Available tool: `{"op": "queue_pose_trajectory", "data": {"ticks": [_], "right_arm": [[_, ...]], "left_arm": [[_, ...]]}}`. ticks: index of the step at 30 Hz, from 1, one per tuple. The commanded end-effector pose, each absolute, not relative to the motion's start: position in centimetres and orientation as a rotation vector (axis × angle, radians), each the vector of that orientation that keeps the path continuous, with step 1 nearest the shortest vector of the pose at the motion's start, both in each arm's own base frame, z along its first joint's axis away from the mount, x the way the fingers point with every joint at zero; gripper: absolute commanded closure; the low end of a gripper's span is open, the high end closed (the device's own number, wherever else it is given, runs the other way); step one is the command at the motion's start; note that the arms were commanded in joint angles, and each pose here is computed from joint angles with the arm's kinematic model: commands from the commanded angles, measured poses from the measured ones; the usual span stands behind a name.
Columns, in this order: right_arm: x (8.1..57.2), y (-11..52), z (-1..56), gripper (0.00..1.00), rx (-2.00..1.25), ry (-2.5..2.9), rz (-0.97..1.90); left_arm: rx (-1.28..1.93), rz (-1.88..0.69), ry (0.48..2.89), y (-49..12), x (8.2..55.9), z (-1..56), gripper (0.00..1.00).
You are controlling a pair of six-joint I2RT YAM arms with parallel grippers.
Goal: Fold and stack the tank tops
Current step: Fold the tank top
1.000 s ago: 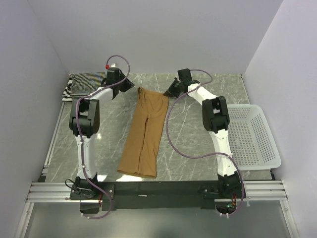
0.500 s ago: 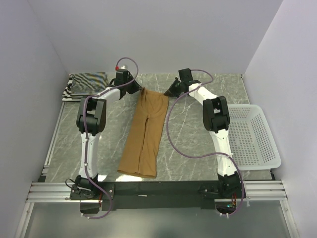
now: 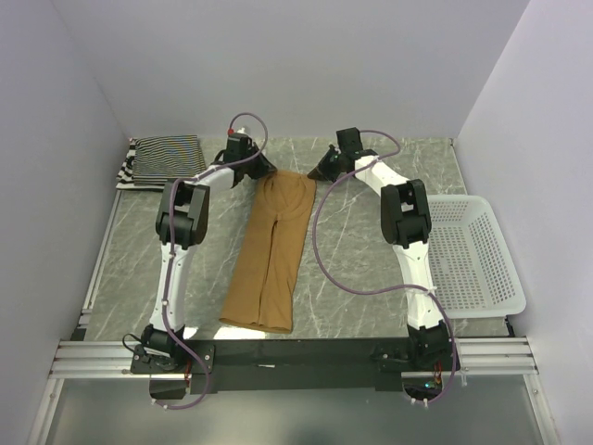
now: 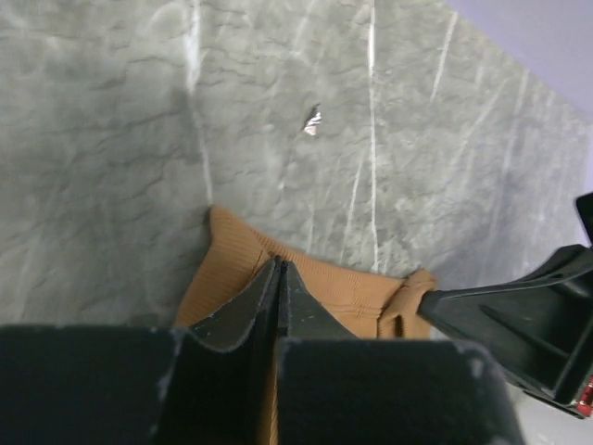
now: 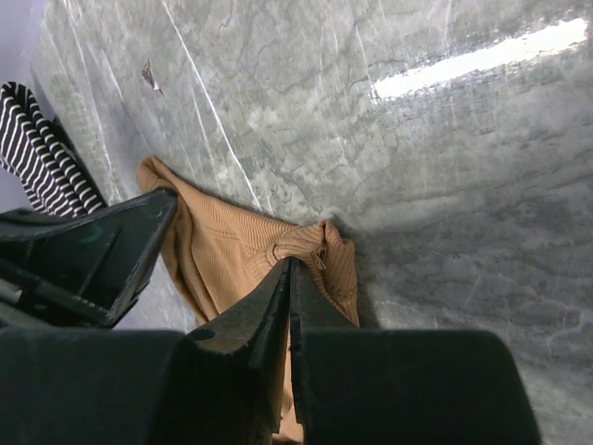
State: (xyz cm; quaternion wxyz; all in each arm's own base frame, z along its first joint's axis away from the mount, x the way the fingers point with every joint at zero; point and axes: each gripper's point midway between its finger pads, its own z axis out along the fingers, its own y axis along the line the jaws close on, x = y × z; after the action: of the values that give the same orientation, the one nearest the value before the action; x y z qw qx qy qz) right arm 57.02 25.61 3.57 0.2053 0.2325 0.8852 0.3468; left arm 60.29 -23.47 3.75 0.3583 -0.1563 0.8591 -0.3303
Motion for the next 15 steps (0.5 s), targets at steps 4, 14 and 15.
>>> {"op": "queue_pose_trajectory", "data": {"ticks": [4, 14, 15], "right_arm": [[57.4, 25.5, 3.2, 0.91, 0.645, 2.468, 0.999], [58.7, 25.2, 3.1, 0.91, 0.676, 2.466, 1.038], [58.9, 25.3, 3.2, 0.91, 0.683, 2.462, 1.047]], "left_arm": [[-0.386, -0.955, 2.213, -25.1, 61.4, 3.9, 0.93], [-0.502, -0.952, 2.184, -24.1, 62.8, 2.6, 0.92], [-0.512, -0.965, 2.178, -24.1, 63.0, 2.6, 0.91]]}}
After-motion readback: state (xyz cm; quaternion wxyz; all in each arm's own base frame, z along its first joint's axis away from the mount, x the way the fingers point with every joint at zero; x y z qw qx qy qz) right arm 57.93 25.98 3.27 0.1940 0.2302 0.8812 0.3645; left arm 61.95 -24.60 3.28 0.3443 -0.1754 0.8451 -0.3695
